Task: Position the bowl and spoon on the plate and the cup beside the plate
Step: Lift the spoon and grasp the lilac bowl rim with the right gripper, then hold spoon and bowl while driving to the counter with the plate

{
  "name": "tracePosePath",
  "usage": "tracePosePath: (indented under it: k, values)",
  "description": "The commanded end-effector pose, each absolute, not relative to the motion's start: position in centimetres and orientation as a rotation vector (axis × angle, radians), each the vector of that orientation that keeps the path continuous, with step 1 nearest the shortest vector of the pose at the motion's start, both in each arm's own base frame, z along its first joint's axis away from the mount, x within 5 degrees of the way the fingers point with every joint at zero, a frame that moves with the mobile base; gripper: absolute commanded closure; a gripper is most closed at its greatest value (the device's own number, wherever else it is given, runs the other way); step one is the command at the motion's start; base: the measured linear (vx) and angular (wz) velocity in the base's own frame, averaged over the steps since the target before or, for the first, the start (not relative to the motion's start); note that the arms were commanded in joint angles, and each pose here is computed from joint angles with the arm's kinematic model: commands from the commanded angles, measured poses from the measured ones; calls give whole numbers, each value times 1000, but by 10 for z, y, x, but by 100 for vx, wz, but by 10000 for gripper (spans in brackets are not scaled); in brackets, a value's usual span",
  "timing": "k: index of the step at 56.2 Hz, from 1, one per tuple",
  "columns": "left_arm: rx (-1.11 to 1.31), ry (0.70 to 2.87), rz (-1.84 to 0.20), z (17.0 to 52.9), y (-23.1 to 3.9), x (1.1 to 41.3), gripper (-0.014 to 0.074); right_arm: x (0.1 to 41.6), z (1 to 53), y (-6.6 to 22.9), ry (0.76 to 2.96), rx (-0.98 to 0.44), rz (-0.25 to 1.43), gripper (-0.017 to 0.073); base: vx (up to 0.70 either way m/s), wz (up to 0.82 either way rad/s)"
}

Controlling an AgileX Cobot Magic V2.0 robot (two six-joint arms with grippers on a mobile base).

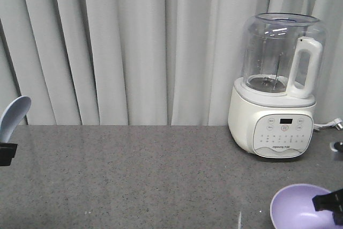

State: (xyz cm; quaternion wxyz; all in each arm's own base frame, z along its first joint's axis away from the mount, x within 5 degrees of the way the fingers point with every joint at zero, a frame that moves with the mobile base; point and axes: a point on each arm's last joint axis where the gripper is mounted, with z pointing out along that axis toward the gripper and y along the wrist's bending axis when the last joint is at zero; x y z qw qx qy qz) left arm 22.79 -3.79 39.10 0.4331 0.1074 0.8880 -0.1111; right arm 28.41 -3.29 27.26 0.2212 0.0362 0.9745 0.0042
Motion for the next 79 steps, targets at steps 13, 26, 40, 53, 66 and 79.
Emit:
tracePosePath:
  k: [13,26,40,53,66,79]
  values:
    - [210,1964,-260,420,-35,205,594,208,402,-14,2012,-60,6,569,0,0]
    - [173,1763,-206,413,-26,149,594,143,407,0,1740,-100,30,568,0,0]
    - [138,1568,-180,398,-18,89,594,108,398,8,1637,-120,64,568,0,0]
    - [127,1518,-174,400,-17,82,594,109,401,8,1605,-80,104,568,0,0]
    - [129,1521,-173,400,-17,81,593,109,402,9,1602,-72,119,568,0,0]
    - [129,1522,-173,399,-17,82,591,109,402,9,1602,-72,118,568,0,0]
